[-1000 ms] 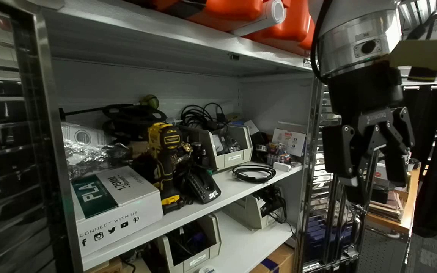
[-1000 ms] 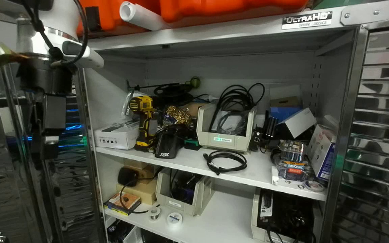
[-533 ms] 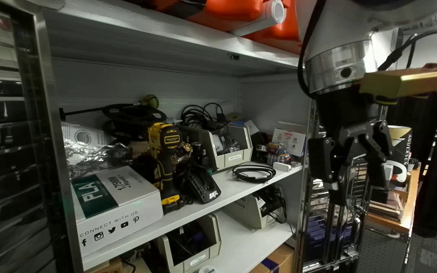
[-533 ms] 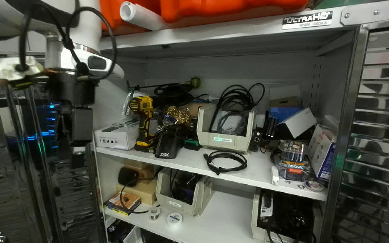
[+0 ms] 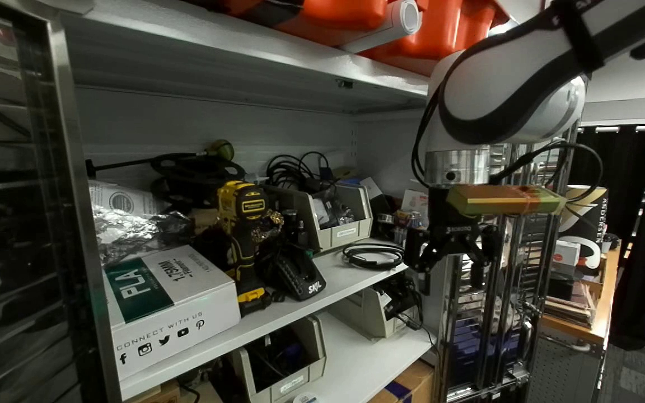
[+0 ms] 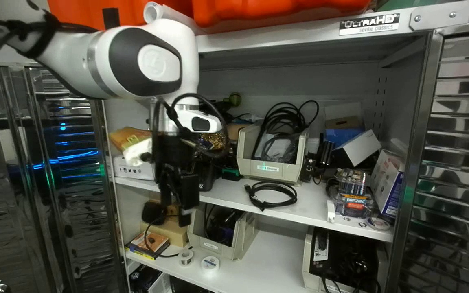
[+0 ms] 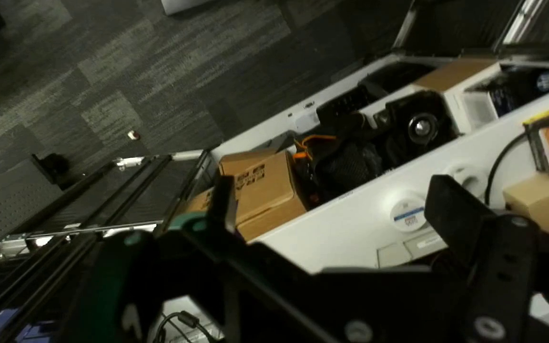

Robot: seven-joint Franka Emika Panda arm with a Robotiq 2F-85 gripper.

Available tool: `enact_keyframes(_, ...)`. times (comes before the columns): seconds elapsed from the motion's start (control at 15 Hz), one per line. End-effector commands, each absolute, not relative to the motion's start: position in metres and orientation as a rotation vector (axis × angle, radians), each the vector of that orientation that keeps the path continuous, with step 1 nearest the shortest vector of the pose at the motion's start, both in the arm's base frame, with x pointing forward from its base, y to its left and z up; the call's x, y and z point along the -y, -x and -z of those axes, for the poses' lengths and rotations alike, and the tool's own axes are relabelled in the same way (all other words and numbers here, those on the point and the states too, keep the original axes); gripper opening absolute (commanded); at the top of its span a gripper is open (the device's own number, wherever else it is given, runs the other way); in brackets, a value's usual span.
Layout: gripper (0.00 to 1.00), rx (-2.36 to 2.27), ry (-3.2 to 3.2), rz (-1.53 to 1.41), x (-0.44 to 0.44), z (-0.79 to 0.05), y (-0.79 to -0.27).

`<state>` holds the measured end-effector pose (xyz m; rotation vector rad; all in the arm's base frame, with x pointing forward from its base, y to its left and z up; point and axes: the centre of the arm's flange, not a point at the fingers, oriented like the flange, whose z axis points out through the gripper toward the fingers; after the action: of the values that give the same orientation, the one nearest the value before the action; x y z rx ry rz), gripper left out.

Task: Pick up the black cable and put it in the tool box

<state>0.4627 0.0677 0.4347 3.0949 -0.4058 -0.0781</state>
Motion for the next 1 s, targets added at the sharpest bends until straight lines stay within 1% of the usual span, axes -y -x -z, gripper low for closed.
enact_keyframes(0.0,1.0,0.499,-3.109,-0.14,-0.047,-0.427,-0.512)
enact_keyframes(0.47,1.0,0.726,-3.064,-0.463,-0.005,-0.447,-0.588)
enact_keyframes(0.67,1.0,0.843,-3.02,-0.487,0.012,-0.446,-0.614)
enact_keyframes(0.93,1.0,0.978,-2.934,-0.435,0.039,-0.421,-0.637)
